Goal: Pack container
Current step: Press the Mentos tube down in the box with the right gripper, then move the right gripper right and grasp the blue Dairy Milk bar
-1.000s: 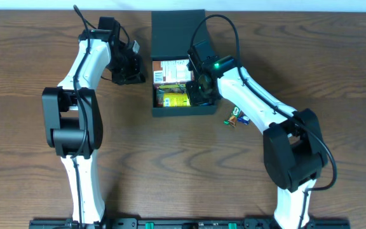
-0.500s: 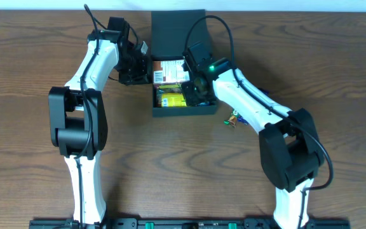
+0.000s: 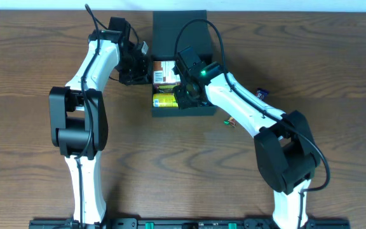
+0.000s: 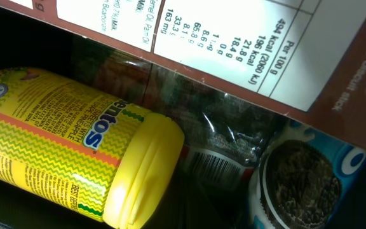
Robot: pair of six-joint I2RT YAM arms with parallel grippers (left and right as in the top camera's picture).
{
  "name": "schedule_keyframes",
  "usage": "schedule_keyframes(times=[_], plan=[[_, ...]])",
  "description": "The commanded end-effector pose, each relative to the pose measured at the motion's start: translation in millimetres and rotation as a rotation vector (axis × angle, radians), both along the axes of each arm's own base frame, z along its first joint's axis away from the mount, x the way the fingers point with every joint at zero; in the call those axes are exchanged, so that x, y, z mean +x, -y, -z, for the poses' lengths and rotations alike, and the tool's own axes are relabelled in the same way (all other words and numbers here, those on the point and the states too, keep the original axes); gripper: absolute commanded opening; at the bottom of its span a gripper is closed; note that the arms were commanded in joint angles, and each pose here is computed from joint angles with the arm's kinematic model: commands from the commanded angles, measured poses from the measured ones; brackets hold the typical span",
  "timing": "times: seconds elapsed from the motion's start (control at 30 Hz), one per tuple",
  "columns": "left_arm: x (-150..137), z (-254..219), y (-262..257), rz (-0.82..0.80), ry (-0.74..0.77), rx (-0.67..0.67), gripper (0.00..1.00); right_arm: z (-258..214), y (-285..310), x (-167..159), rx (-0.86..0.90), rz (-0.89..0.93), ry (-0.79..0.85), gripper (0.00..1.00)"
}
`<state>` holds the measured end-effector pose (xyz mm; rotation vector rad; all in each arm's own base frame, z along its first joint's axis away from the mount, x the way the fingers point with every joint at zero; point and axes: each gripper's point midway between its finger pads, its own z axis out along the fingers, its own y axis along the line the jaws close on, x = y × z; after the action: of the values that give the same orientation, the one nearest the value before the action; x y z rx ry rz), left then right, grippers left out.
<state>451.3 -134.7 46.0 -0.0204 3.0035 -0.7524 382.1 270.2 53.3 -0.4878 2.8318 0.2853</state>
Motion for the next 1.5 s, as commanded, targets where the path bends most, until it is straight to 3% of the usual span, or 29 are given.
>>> schedule_keyframes(times=[0.0, 0.1, 0.3, 0.33, 0.37, 0.4, 0.53, 0.67, 0.77, 0.83, 1.13, 1.47], plan=[[-3, -13, 8, 0.032, 0.03, -0.007, 0.06, -6, -9, -3, 0.027, -0.024, -0.013, 0.01], [-3, -13, 7, 0.03, 0.028, -0.005, 0.06, -37, -6, 8, 0.054, -0.004, 0.03, 0.01], [-5, -10, 3, 0.028, 0.018, 0.021, 0.06, -147, 29, 54, 0.122, 0.129, 0.282, 0.02], [-6, -10, 3, 0.028, 0.017, 0.021, 0.06, -162, 41, 59, 0.116, 0.16, 0.325, 0.15], [-6, -10, 3, 0.027, 0.016, 0.022, 0.06, -176, 56, 66, 0.105, 0.197, 0.37, 0.34], [-6, -10, 3, 0.027, 0.017, 0.022, 0.06, -186, 72, 70, 0.088, 0.235, 0.401, 0.42], [-6, -10, 3, 0.027, 0.017, 0.022, 0.06, -198, 112, 75, 0.084, 0.311, 0.407, 0.47], [-5, -10, 3, 0.027, 0.017, 0.021, 0.06, -187, 135, 72, 0.043, 0.35, 0.359, 0.54], [-5, -10, 3, 0.024, 0.016, 0.021, 0.06, -159, 168, 72, -0.076, 0.455, 0.318, 0.63], [-5, -10, 3, 0.024, 0.016, 0.021, 0.06, -134, 184, 69, -0.098, 0.558, 0.245, 0.64], [-5, -10, 3, 0.024, 0.016, 0.021, 0.06, -42, 224, 49, -0.16, 0.823, -0.044, 0.62], [-5, -10, 3, 0.024, 0.016, 0.021, 0.06, 2, 252, 40, -0.204, 0.953, -0.173, 0.56]])
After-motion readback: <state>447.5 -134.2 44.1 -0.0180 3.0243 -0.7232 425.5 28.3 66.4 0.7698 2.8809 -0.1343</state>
